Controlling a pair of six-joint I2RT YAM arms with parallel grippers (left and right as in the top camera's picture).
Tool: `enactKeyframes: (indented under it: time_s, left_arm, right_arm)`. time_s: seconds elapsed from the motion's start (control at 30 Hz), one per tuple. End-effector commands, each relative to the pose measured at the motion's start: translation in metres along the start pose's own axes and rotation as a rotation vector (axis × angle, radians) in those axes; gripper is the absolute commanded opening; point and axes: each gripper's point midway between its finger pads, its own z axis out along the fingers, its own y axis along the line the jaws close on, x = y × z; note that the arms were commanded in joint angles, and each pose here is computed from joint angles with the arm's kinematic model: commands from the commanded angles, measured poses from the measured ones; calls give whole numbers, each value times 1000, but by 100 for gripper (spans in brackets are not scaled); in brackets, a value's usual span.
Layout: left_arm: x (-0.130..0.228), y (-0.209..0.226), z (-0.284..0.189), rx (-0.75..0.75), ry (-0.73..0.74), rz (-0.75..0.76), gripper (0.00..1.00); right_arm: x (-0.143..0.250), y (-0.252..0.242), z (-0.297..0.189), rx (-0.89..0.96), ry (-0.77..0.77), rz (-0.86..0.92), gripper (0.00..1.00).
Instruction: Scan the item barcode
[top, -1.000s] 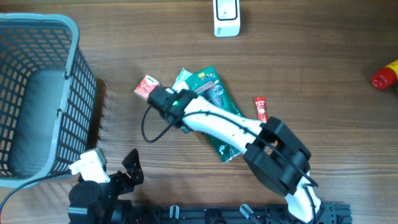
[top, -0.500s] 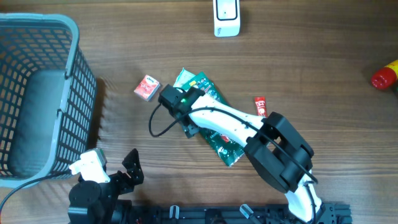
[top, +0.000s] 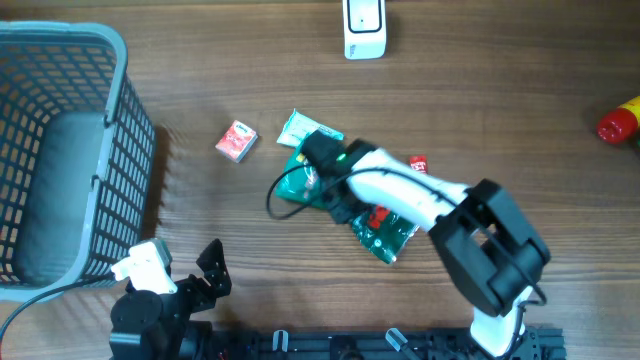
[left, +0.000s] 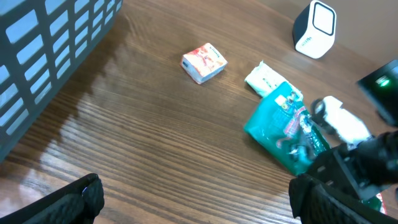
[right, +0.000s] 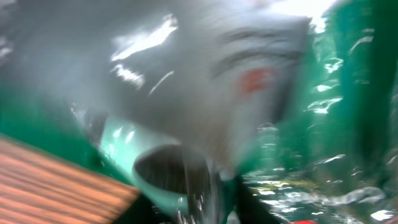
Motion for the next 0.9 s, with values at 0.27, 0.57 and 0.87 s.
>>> enactKeyframes:
  time_s: [0.27, 0.57, 0.87]
  left_arm:
    - [0, 0, 0, 0, -5, 16, 100]
    - [0, 0, 0, 0, -5, 16, 100]
    - [0, 0, 0, 0, -5, 16, 100]
  right_arm:
    - [22, 88, -131, -1009, -111, -295, 5]
    - [17, 92, -244, -1458, -735, -654, 4]
    - [-10, 96, -263, -1304, -1217, -1113, 4]
